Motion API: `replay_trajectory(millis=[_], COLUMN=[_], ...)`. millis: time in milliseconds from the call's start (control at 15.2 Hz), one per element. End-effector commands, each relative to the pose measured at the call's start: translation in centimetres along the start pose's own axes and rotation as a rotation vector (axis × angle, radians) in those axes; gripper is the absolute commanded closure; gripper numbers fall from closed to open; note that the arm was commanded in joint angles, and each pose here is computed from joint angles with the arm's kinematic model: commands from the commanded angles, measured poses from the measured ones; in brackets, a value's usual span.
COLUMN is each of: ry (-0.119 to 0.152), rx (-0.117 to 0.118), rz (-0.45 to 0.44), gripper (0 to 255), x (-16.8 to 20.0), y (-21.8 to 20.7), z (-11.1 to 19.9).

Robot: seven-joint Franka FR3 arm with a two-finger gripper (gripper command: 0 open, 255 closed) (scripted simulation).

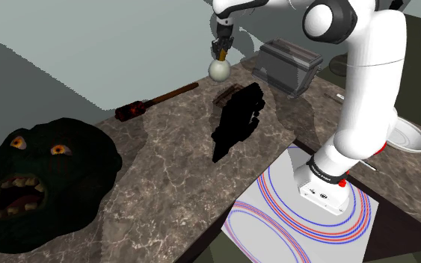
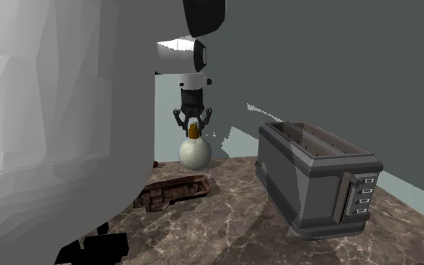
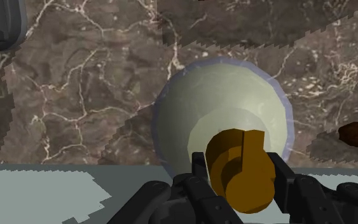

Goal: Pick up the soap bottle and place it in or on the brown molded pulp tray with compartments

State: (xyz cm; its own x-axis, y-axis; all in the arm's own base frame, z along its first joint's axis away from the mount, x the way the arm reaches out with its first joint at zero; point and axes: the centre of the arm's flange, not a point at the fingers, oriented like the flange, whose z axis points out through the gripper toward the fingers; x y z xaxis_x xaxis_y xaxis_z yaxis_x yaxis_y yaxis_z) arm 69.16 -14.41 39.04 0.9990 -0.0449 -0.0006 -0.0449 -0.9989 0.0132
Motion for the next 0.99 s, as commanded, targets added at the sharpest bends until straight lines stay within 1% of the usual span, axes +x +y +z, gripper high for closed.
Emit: replay_trajectory(millis=[0, 924], ry=[0.000, 0.000], rx=[0.000, 0.000], rz=[0.000, 0.000], gripper=[255, 255], x=[-0.1, -0.1], y=[0.0, 0.1], z=[-0.9, -8.3])
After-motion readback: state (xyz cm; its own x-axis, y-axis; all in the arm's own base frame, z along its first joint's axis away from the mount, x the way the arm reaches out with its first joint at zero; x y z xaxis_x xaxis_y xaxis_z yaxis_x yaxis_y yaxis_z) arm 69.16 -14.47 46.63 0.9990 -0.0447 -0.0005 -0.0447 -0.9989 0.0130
